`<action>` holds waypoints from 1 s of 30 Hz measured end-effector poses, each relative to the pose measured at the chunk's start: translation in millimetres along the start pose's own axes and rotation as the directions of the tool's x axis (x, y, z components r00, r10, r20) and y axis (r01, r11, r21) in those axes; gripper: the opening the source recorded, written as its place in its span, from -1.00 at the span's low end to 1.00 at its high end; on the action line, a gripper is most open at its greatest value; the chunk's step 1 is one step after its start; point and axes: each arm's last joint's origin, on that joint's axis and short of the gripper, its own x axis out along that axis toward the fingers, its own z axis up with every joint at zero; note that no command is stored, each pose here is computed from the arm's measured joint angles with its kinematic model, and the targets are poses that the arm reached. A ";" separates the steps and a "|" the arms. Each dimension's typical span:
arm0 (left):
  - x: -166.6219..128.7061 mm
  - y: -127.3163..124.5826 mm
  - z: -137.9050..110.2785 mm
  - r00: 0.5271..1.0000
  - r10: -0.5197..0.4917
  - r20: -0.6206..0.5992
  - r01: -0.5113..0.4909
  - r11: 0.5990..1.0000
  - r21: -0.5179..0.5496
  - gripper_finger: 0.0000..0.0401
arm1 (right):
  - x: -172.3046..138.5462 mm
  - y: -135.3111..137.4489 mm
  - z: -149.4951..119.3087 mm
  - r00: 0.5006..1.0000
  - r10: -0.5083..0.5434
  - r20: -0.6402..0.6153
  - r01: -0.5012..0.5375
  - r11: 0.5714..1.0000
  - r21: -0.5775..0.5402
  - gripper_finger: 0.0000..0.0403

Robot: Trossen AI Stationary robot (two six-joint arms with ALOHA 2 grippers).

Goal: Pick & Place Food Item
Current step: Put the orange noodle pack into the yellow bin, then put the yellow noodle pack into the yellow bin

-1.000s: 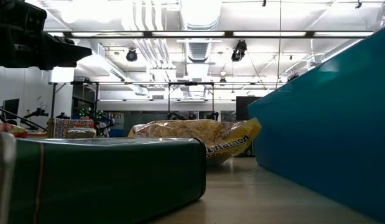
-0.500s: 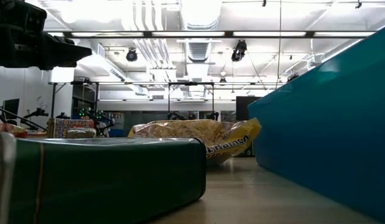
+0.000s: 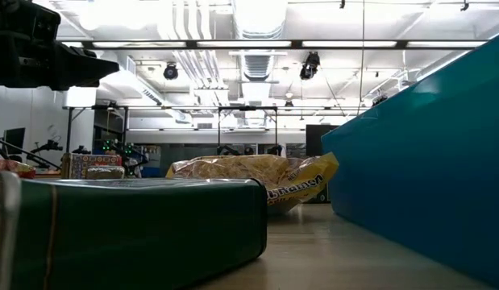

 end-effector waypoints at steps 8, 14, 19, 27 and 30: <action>0.0 0.0 0.0 1.000 0.000 0.000 0.000 1.000 0.000 -1.00 | 22.1 -4.0 1.7 0.999 -0.050 0.014 0.050 0.997 0.054 -0.95; 0.0 0.0 0.0 1.000 0.000 0.000 0.000 1.000 0.000 -1.00 | 32.1 -4.3 2.4 0.999 -0.051 0.014 0.050 0.997 0.053 -0.95; 0.0 0.0 0.0 1.000 0.000 0.000 0.000 1.000 0.000 -1.00 | 37.1 -6.1 3.8 0.997 -0.064 0.035 0.062 0.997 0.055 -0.85; 0.0 0.0 0.0 1.000 0.000 0.000 0.000 1.000 0.000 -1.00 | 37.2 -5.3 4.2 0.997 -0.050 0.052 0.048 0.998 0.029 -0.29; 0.0 0.0 0.0 1.000 0.000 0.000 0.000 1.000 0.000 -1.00 | 37.2 -5.3 4.2 0.997 -0.050 0.052 0.049 0.999 0.023 -0.12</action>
